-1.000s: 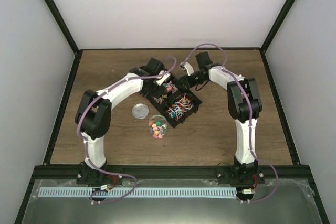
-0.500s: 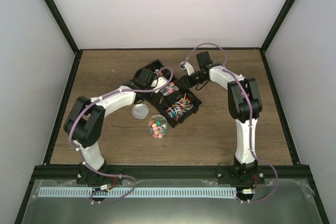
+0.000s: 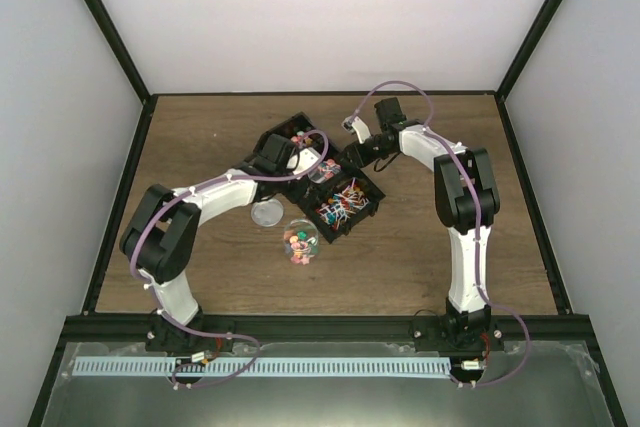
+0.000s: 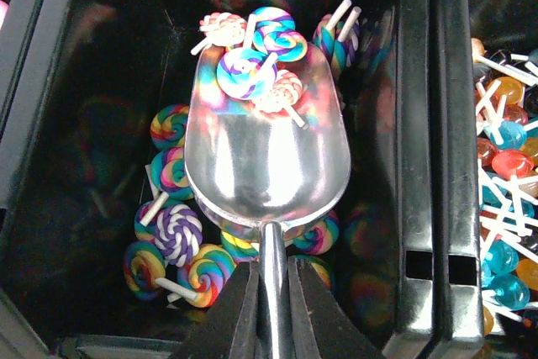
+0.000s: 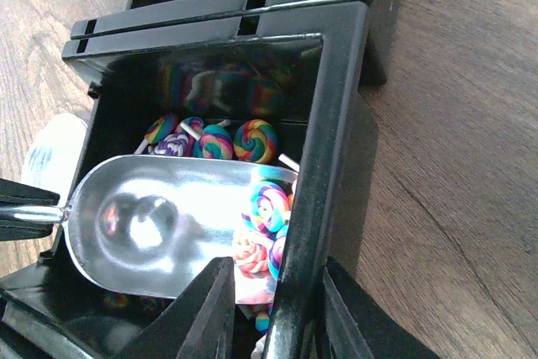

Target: Pack the candies

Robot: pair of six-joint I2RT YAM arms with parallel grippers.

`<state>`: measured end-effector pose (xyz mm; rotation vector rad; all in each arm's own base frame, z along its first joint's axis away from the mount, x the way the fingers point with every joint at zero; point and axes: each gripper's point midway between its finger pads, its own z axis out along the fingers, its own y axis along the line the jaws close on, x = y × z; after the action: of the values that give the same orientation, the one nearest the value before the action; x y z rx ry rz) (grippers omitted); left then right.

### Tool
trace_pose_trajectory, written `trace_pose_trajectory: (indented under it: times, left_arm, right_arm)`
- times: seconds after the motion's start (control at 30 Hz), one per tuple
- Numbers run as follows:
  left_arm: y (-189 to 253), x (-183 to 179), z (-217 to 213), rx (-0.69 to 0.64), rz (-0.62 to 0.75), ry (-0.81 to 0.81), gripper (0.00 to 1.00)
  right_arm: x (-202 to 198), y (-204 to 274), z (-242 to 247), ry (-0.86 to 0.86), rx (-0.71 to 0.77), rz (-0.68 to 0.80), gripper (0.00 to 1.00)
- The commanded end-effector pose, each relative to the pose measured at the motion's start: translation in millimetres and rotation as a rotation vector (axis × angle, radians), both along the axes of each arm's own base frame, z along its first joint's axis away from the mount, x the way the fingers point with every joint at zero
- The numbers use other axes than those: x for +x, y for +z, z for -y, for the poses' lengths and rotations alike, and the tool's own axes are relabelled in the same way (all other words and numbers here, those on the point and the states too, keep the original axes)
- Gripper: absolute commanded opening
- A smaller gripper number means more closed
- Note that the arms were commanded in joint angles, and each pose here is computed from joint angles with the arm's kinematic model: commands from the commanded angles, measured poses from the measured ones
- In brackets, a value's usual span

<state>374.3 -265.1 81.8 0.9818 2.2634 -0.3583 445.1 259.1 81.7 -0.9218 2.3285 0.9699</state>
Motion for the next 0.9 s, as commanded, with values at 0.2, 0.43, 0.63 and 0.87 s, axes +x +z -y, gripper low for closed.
trace_pose_trajectory:
  times: [0.2,0.43,0.63,0.87]
  left_arm:
    - [27,10,15,-0.126,0.086,-0.039,0.04]
    - [29,-7,-15,-0.144,0.083,-0.008,0.04]
    - [31,-8,-26,-0.17,0.108,0.005,0.04]
    - [63,-10,-31,-0.22,0.202,-0.014,0.04]
  right_arm:
    - [-13,-12,-6,0.061,-0.032,-0.024,0.27]
    - [0,-11,1,0.04,-0.053,-0.011,0.3]
    - [6,-2,3,0.047,-0.05,0.019,0.47]
    - [9,0,7,0.056,-0.08,0.035,0.65]
